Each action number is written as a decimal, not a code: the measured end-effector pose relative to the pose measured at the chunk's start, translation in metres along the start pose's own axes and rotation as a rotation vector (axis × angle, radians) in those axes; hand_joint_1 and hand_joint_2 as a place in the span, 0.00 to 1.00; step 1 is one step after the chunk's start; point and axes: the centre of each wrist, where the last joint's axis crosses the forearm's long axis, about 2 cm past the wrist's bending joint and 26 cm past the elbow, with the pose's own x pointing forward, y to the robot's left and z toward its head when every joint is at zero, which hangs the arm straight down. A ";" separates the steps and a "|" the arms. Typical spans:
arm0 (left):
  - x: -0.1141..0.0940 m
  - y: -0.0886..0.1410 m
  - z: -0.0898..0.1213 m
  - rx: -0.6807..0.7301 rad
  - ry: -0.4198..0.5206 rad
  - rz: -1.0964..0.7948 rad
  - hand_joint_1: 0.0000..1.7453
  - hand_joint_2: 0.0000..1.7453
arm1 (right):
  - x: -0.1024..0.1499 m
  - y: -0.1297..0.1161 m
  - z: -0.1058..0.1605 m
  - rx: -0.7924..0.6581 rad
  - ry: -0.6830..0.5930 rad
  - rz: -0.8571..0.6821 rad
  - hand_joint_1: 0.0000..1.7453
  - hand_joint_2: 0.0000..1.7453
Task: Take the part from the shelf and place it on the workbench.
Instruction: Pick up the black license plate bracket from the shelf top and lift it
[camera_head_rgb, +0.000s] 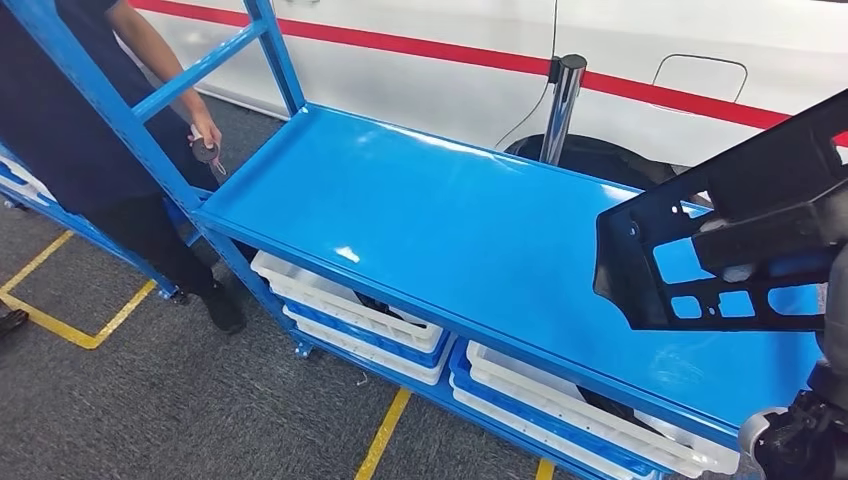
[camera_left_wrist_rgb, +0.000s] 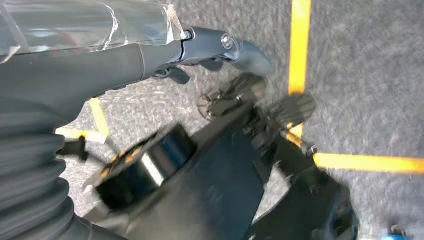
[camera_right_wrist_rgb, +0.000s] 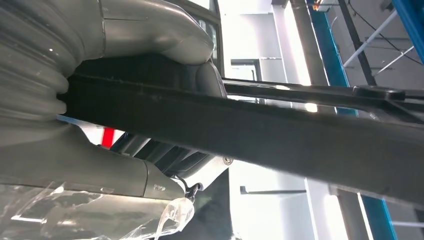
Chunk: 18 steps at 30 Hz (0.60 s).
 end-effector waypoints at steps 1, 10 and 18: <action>0.000 -0.001 0.000 -0.004 0.003 0.001 0.00 1.00 | 0.000 0.000 0.001 0.002 0.003 -0.007 1.00 1.00; -0.004 -0.005 0.001 -0.026 0.030 0.002 0.00 1.00 | -0.003 -0.001 0.008 0.000 0.031 -0.045 1.00 1.00; -0.008 -0.004 0.003 -0.028 0.041 0.004 0.00 1.00 | -0.004 -0.002 0.011 -0.004 0.043 -0.045 1.00 1.00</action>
